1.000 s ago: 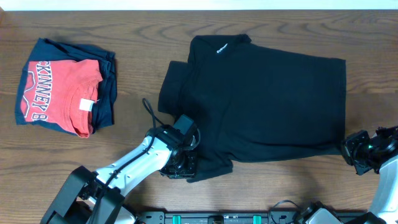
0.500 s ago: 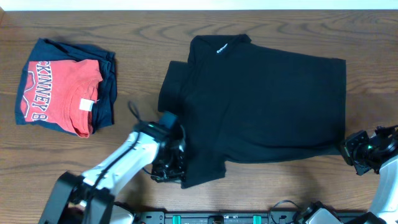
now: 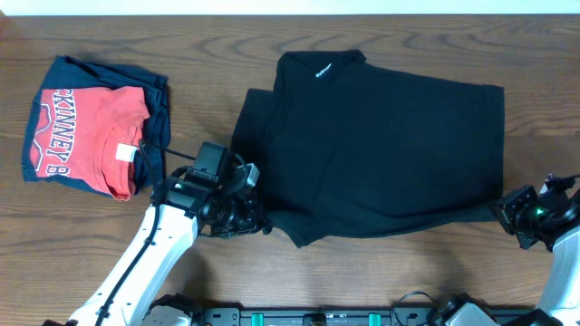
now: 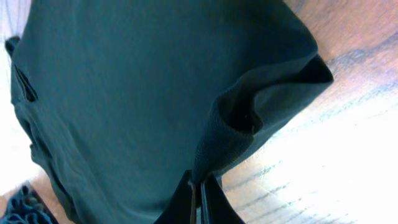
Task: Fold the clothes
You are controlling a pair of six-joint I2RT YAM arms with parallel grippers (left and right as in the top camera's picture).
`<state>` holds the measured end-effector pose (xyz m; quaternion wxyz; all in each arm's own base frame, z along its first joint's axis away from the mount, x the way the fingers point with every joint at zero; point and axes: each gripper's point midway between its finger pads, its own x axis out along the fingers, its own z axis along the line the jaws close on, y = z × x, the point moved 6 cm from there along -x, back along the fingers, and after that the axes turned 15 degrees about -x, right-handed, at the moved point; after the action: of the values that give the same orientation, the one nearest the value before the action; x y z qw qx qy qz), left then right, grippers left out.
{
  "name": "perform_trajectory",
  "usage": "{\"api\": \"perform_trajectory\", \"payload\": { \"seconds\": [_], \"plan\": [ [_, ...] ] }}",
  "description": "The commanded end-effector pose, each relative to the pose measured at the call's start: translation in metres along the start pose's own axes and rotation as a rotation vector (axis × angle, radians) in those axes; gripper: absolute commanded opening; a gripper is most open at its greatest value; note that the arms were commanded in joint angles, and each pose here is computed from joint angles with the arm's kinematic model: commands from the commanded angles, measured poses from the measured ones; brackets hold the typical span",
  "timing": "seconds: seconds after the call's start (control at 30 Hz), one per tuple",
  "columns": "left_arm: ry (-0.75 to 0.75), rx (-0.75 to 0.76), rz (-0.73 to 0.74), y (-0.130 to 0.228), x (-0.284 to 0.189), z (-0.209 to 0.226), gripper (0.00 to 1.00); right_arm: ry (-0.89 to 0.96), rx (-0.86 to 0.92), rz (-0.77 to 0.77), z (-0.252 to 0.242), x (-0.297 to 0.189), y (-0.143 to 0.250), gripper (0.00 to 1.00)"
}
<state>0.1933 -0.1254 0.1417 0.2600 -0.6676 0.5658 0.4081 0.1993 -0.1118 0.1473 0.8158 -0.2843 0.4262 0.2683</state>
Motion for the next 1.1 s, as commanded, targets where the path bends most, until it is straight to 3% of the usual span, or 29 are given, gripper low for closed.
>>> {"api": "perform_trajectory", "payload": {
  "seconds": [0.0,0.57,1.07],
  "plan": [
    [0.045,0.034,-0.044,-0.008,-0.006,-0.009,0.06,0.001,0.034,-0.040,0.003,-0.006,-0.008,0.01],
    [0.229,0.093,-0.221,-0.042,-0.015,-0.045,0.06,0.041,0.075,-0.048,-0.009,0.010,-0.022,0.01],
    [0.172,0.127,-0.519,-0.081,-0.031,-0.051,0.06,-0.010,0.049,-0.083,-0.006,0.035,-0.045,0.01]
  ]
}}
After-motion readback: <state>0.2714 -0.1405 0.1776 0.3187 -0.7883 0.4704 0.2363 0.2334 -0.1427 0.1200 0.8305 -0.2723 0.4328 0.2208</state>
